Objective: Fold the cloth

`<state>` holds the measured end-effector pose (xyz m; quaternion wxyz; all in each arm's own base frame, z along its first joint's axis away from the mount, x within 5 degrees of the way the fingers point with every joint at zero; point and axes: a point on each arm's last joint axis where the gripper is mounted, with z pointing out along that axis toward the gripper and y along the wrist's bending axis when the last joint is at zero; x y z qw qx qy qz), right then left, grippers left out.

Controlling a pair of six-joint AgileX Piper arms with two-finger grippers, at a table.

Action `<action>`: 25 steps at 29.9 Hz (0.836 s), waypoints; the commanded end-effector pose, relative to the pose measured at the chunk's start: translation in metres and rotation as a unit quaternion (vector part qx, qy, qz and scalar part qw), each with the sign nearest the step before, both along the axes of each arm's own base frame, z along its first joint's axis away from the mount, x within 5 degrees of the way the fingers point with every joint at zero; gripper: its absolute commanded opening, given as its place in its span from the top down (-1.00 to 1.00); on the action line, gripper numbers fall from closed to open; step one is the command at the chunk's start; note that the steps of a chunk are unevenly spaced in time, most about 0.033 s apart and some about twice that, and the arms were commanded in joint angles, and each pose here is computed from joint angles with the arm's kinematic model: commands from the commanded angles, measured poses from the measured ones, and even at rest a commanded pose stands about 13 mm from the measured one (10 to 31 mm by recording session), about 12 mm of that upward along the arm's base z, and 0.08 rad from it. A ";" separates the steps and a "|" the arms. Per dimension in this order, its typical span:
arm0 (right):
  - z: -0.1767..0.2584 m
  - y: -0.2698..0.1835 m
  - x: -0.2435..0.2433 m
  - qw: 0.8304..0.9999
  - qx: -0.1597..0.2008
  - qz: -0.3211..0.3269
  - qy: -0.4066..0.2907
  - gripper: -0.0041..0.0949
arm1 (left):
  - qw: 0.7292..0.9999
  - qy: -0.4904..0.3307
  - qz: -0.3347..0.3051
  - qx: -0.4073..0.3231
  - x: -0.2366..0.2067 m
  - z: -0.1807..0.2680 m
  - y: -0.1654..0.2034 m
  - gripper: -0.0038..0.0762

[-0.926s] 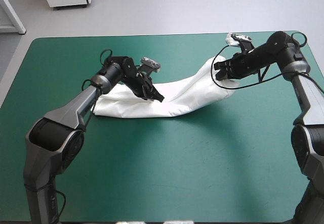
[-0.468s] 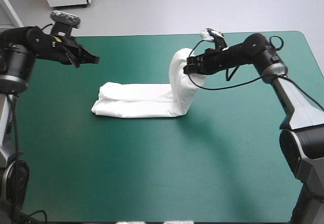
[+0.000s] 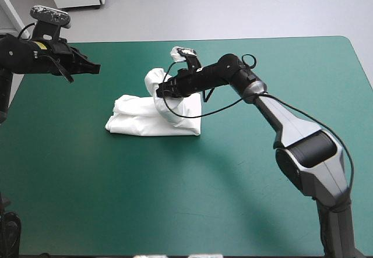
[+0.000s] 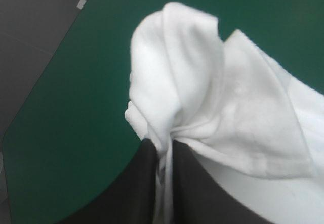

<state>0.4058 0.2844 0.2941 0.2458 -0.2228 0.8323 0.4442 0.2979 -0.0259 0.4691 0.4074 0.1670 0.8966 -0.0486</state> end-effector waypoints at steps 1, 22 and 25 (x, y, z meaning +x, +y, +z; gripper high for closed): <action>0.034 0.019 -0.006 0.997 0.059 0.037 -0.032 0.77 | 0.998 -0.054 0.002 -0.019 -0.018 0.024 -0.001 0.93; 0.066 -0.031 0.021 0.993 -0.097 0.011 -0.064 0.08 | 0.998 -0.063 -0.004 -0.014 -0.043 0.034 -0.002 0.93; 0.083 -0.061 0.025 0.993 -0.098 -0.028 -0.068 0.08 | 0.997 -0.074 0.003 -0.001 -0.063 0.035 0.001 0.93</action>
